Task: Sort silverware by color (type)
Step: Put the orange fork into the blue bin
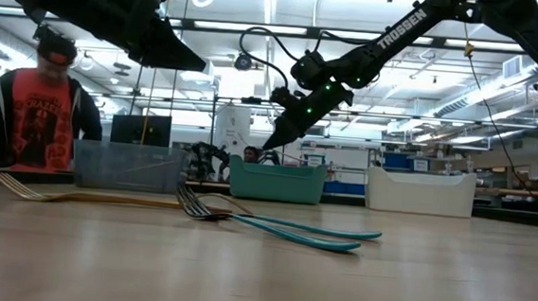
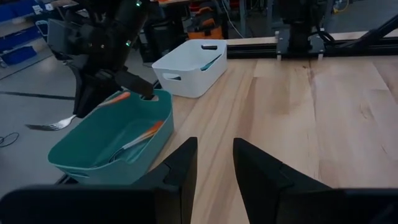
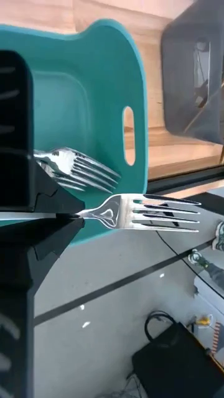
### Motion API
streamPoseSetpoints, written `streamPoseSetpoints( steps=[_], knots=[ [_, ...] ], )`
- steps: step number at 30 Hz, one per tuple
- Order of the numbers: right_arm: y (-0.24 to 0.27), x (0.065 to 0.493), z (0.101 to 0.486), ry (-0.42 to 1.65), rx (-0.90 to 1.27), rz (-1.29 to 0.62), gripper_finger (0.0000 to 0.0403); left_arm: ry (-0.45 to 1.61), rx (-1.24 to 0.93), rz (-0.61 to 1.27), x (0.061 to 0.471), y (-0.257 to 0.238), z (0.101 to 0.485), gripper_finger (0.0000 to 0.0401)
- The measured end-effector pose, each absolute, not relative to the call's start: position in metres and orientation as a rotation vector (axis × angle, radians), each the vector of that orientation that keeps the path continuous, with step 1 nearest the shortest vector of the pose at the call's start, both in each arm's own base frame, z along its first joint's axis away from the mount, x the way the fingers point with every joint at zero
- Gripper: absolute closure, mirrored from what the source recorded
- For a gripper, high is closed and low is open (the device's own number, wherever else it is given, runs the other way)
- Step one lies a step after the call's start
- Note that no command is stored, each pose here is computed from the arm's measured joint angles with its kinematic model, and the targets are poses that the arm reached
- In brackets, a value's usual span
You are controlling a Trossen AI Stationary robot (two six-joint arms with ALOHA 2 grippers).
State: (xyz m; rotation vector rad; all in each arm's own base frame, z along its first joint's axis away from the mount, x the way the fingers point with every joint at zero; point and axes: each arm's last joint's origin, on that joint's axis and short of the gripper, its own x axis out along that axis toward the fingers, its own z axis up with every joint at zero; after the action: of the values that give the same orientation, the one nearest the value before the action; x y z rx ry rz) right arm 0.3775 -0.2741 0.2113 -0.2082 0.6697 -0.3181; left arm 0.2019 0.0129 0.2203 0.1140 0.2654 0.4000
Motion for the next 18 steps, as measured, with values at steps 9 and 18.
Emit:
streamPoseSetpoints(
  steps=[9,18],
  knots=[
    [-0.281,0.373,0.204,0.663,-0.128,-0.304,0.0389,0.292,0.089,0.404,0.201,0.013,0.217,0.0290],
    [-0.288,0.372,0.190,0.680,-0.081,-0.314,0.0389,0.340,0.055,0.408,0.199,0.013,0.212,0.0289]
  ],
)
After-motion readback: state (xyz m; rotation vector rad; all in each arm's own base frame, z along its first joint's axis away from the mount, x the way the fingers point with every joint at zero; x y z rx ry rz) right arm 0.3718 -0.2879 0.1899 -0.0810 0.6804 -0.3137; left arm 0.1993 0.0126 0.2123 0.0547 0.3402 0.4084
